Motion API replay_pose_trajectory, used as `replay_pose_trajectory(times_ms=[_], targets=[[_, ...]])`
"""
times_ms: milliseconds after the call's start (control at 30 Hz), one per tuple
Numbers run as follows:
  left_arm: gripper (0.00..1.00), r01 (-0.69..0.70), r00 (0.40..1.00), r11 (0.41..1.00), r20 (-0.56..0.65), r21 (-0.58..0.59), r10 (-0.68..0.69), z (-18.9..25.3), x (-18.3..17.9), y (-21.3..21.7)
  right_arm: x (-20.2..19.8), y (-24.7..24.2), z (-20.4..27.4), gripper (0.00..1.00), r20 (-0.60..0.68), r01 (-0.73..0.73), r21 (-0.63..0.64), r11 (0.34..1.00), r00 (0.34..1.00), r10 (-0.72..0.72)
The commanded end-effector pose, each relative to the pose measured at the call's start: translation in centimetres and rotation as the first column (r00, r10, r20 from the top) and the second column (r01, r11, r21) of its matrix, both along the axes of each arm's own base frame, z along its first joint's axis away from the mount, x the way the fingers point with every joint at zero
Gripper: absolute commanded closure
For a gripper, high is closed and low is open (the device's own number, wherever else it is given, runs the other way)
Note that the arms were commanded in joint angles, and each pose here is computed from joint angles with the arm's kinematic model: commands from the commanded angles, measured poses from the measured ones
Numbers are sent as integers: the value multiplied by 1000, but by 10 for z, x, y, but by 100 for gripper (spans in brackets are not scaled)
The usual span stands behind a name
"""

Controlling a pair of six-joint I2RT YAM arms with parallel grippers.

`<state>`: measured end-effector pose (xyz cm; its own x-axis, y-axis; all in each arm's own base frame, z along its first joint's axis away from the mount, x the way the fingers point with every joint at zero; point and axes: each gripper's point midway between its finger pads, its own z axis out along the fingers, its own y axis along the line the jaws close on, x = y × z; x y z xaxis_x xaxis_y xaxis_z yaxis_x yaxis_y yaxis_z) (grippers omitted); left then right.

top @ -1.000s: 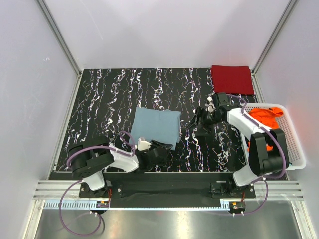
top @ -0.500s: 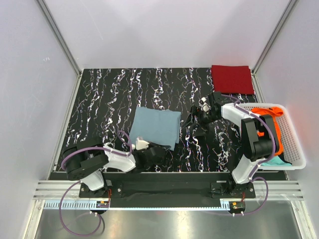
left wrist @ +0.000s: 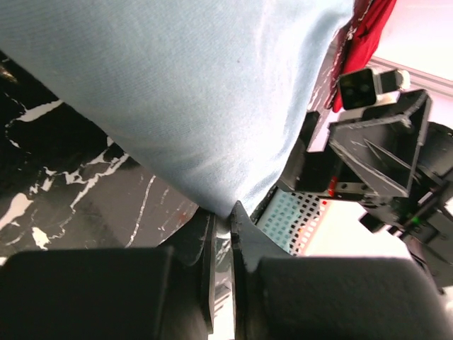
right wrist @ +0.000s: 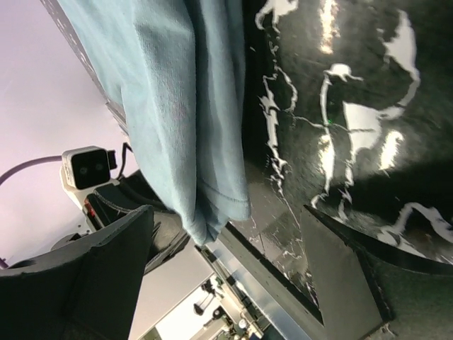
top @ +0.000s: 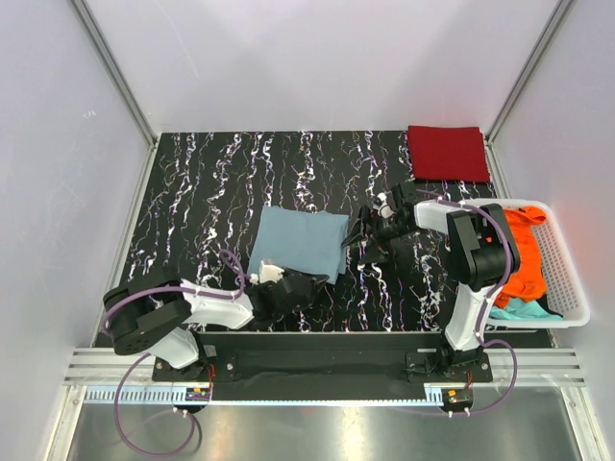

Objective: Fold and stack the t-shirts
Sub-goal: Neatly place the folded tshirt to the corner

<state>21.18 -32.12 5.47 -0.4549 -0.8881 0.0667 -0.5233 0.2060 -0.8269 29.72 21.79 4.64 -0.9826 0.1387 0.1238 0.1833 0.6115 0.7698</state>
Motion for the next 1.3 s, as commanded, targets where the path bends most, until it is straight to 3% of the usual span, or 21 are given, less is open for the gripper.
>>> replay_pose_trajectory(times_ms=[0, 433, 767, 967, 1033, 1100, 1133, 1167, 1200, 1267], targets=[[98, -71, 997, 984, -30, -161, 67, 29, 9, -3, 10, 19, 13, 9, 39, -23, 64, 998, 999, 20], [98, -46, 999, 981, -5, -187, 46, 46, 17, 1, 13, 48, -10, 10, -35, 30, 80, 996, 999, -28], [97, -2, 1000, 980, 14, -201, 5, 56, 19, -2, 26, 53, -24, 17, -34, 93, 47, 995, 995, -92], [93, 16, 1000, 980, 8, -198, -14, 55, 14, 0, 44, 53, -39, 37, -6, 120, 3, 993, 993, -120], [92, 13, 1000, 979, 7, -202, -12, 53, 12, 2, 50, 53, -44, 54, 6, 121, -10, 993, 993, -121], [84, 24, 1000, 979, 1, -201, -24, 51, 10, 2, 55, 54, -43, 68, 22, 122, -10, 993, 992, -121], [79, 42, 999, 979, -11, -201, -45, 49, 6, 1, 57, 54, -42, 84, 29, 120, -11, 993, 992, -120], [73, 55, 998, 980, -23, -190, -60, 45, 2, 1, 58, 54, -41, 88, 39, 120, -13, 993, 992, -119], [59, 73, 997, 980, -24, -184, -79, 44, -1, 1, 62, 52, -36, 89, 59, 132, -31, 991, 990, -130], [54, 106, 993, 977, -23, -184, -112, 40, -7, 6, 56, 44, -34, 90, 55, 113, -98, 989, 993, -108]])
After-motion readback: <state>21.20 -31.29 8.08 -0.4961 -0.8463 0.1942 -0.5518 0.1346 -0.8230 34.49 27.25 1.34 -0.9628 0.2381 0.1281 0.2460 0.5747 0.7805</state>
